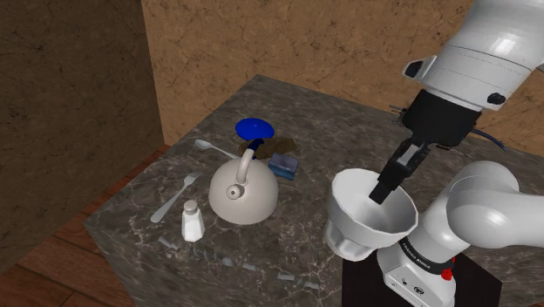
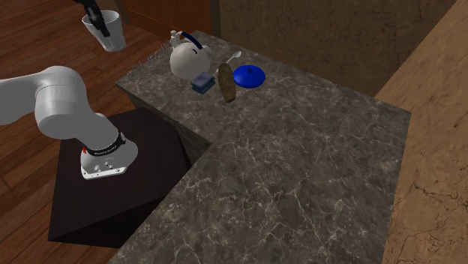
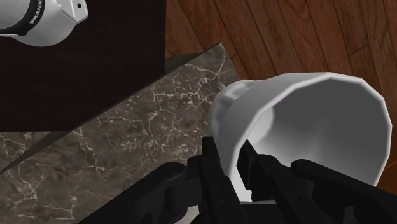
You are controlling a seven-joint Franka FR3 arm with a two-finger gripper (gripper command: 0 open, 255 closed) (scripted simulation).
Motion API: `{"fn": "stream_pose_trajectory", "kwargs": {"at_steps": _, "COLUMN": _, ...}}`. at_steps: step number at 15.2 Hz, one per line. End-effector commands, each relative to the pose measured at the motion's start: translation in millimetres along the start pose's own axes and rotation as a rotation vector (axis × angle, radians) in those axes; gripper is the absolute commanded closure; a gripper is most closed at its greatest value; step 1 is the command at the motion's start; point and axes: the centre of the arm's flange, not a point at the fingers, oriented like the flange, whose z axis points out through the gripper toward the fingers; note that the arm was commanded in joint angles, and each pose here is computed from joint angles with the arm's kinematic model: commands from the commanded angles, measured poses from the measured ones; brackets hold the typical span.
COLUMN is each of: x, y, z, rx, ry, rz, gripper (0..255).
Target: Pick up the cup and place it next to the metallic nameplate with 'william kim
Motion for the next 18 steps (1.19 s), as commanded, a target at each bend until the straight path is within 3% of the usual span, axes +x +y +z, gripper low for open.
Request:
{"fn": "stream_pose_trajectory", "kwargs": {"at_steps": 1, "x": -5, "y": -12, "z": 11, "rx": 0.001, "ry": -0.001, "rz": 0.001, "gripper": 255}}
{"fn": "stream_pose_trajectory", "kwargs": {"at_steps": 18, "x": -4, "y": 4, "z": 99, "rx": 0.001, "ry": -0.001, "rz": 0.001, "gripper": 255}}
